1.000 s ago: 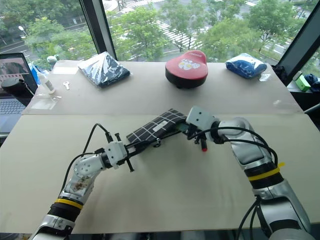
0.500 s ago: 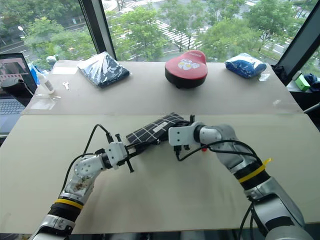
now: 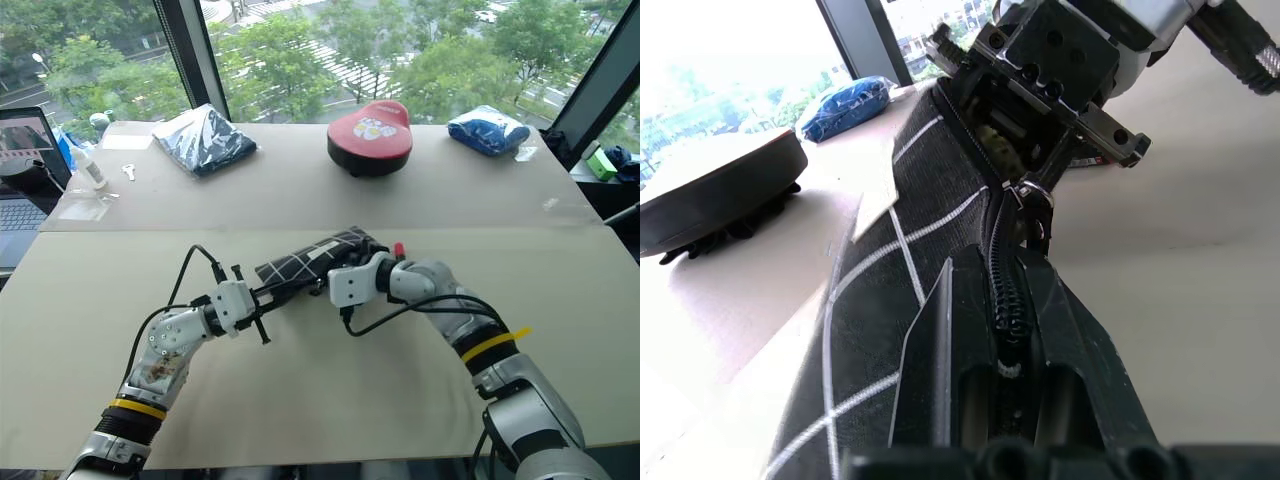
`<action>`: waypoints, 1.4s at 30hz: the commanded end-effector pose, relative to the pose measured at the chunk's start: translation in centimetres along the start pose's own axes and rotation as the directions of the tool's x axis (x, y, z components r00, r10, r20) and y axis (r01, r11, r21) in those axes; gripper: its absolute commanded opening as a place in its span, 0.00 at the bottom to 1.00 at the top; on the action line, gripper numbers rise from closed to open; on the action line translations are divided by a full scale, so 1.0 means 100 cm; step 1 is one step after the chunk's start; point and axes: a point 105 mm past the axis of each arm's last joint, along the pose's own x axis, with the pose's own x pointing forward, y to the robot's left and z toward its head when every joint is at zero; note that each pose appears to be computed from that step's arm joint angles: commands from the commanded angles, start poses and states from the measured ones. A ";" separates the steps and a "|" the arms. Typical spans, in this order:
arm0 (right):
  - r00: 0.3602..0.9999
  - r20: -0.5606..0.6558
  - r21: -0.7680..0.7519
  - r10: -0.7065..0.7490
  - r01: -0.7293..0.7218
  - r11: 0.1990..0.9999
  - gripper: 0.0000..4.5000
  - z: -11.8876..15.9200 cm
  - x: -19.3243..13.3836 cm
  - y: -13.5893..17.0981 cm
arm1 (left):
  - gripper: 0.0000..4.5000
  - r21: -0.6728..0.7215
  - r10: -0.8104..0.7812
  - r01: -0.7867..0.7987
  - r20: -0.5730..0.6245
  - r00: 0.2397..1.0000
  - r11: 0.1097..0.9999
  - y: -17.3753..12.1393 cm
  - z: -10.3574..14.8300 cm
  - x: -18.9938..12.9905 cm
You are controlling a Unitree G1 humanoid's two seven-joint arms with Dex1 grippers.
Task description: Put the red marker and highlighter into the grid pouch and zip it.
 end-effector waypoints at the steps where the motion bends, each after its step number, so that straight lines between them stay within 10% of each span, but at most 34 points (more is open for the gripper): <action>1: 0.996 -0.035 0.109 -0.077 0.081 0.991 0.76 -0.010 -0.020 -0.037 | 0.00 0.008 0.025 -0.025 0.038 0.999 1.000 0.003 0.011 0.001; 6: 0.997 -0.024 0.406 -0.071 0.074 0.911 0.76 -0.016 -0.057 -0.059 | 0.00 -0.062 0.095 -0.093 0.046 0.994 0.994 0.011 0.011 0.002; 13: 0.986 0.167 0.850 0.022 -0.155 0.504 0.76 0.003 -0.120 -0.041 | 0.00 -0.102 0.143 -0.138 0.046 0.989 0.985 0.022 0.012 0.006; 19: 0.949 -0.316 0.823 -0.006 0.277 0.495 0.76 -0.060 -0.118 -0.012 | 0.00 -0.116 0.167 -0.161 0.048 0.985 0.980 0.025 0.013 0.005; 27: 0.873 -0.487 0.804 -0.025 0.459 0.378 0.76 -0.077 -0.098 0.001 | 0.00 -0.113 0.146 -0.140 0.046 0.988 0.984 0.021 0.012 0.007; 36: 0.815 -0.574 0.755 0.081 0.489 0.437 0.76 -0.086 -0.094 0.023 | 0.00 -0.111 0.157 -0.151 0.050 0.986 0.982 0.023 0.014 0.007; 42: 0.828 -0.555 0.757 0.076 0.465 0.460 0.39 -0.080 -0.092 0.022 | 0.00 -0.106 0.164 -0.158 0.053 0.985 0.982 0.024 0.016 0.006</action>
